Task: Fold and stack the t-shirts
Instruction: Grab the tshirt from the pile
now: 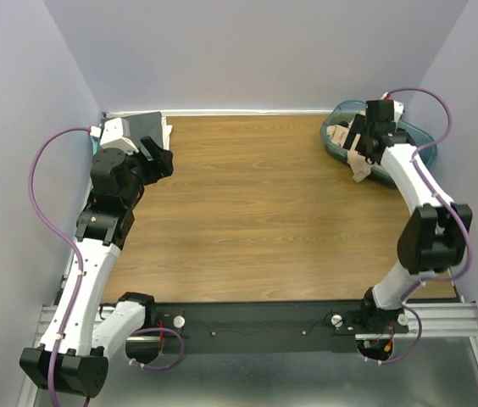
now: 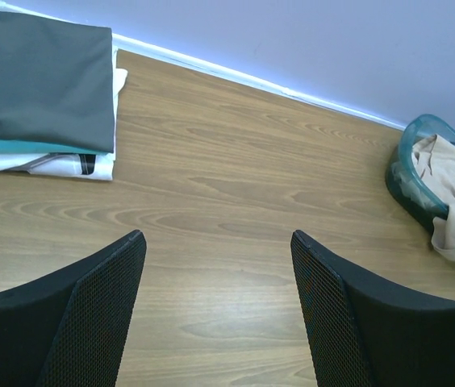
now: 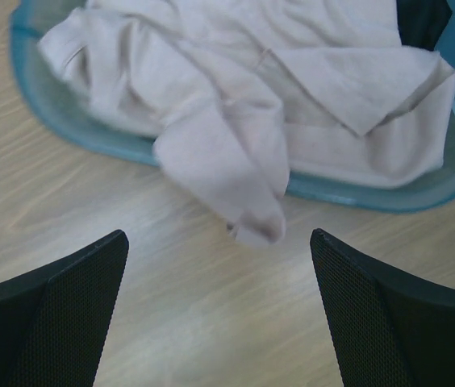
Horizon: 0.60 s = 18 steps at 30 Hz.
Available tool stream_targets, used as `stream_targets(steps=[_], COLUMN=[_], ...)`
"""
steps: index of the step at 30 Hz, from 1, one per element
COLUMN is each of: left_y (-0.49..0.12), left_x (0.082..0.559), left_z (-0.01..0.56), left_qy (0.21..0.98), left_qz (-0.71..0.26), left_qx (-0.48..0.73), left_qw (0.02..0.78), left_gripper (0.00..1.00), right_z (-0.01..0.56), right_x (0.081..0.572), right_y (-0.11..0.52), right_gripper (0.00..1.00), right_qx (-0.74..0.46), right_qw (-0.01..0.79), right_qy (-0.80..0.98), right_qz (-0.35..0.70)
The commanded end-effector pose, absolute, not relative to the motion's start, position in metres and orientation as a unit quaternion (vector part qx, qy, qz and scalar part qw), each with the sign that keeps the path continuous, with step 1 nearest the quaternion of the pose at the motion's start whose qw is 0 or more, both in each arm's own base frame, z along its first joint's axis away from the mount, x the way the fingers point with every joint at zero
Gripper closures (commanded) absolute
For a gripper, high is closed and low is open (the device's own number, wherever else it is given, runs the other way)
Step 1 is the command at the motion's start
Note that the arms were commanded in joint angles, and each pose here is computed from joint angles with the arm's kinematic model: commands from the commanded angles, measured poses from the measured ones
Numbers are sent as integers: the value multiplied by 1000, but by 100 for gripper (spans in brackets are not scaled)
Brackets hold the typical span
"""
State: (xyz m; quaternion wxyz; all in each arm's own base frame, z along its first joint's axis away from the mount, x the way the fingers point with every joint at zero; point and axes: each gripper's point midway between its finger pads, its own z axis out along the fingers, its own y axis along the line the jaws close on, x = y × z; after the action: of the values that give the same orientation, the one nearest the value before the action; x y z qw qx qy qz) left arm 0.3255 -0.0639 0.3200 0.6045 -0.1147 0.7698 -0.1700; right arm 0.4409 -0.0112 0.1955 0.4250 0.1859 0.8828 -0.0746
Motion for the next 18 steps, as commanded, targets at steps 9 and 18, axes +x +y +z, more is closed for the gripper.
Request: stream_targets(steps=[9, 18], left_y=[-59, -45], left_x=[286, 268], left_z=[311, 309], left_qy=[763, 759], left_qz=[-192, -171], left_qx=[-145, -175], left_qw=[600, 604], left_gripper=[20, 20], right_z=[134, 77], right_x=[519, 531], right_y=[-60, -63], right_gripper=[0, 0], right_qx=[224, 229], right_qw=[369, 323], right_qy=[899, 915], right_qz=[-76, -74])
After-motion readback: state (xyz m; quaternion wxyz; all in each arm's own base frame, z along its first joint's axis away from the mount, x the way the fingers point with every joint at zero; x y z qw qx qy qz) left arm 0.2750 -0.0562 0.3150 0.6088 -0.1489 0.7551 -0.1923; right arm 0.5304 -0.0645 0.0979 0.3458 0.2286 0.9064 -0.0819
